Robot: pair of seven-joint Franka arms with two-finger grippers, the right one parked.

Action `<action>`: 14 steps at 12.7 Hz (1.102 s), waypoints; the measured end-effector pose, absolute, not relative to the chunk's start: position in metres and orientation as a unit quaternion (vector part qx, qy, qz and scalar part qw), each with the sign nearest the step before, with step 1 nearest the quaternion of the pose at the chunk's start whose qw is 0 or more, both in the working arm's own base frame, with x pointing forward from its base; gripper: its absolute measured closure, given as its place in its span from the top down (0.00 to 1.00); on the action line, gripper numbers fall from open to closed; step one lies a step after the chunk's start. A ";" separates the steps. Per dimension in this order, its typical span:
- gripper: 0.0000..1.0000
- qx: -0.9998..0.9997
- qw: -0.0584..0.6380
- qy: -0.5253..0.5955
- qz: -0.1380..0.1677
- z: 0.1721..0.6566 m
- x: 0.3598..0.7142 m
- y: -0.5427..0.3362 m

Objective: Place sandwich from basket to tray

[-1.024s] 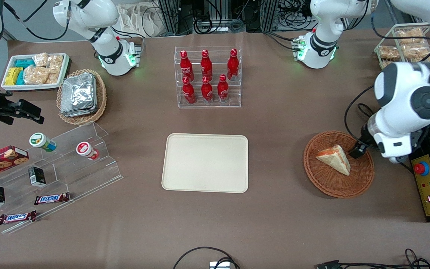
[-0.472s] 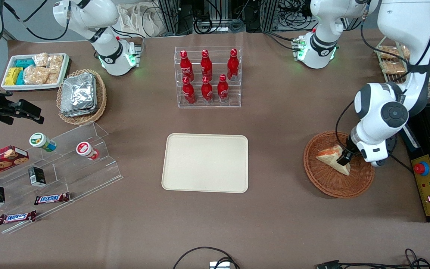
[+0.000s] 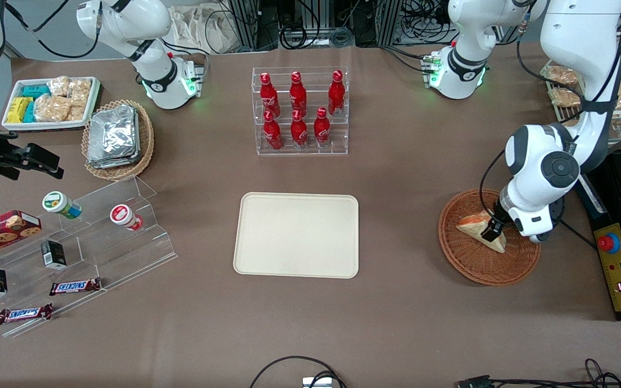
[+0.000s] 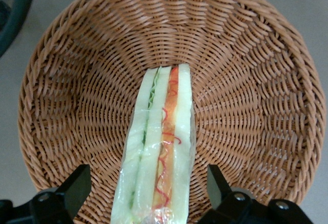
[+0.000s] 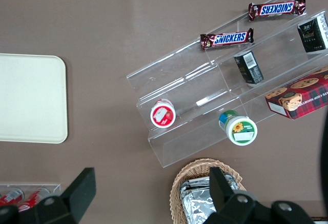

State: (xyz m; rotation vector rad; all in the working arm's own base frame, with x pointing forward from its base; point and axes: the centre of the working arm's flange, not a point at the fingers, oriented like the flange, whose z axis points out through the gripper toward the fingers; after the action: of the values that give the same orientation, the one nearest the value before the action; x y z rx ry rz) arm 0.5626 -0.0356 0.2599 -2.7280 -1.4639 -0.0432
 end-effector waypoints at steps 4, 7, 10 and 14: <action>0.90 -0.880 0.024 -0.474 -0.011 0.253 0.562 -0.039; 0.56 -0.880 0.023 -0.474 -0.012 0.251 0.562 -0.040; 0.34 -0.883 0.021 -0.469 -0.013 0.253 0.563 -0.045; 0.25 -0.918 0.078 -0.390 -0.003 0.309 0.567 -0.074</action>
State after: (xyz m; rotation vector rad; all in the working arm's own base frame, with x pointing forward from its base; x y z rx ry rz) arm 0.5666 -0.0738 0.3087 -2.7475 -1.1669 -0.0098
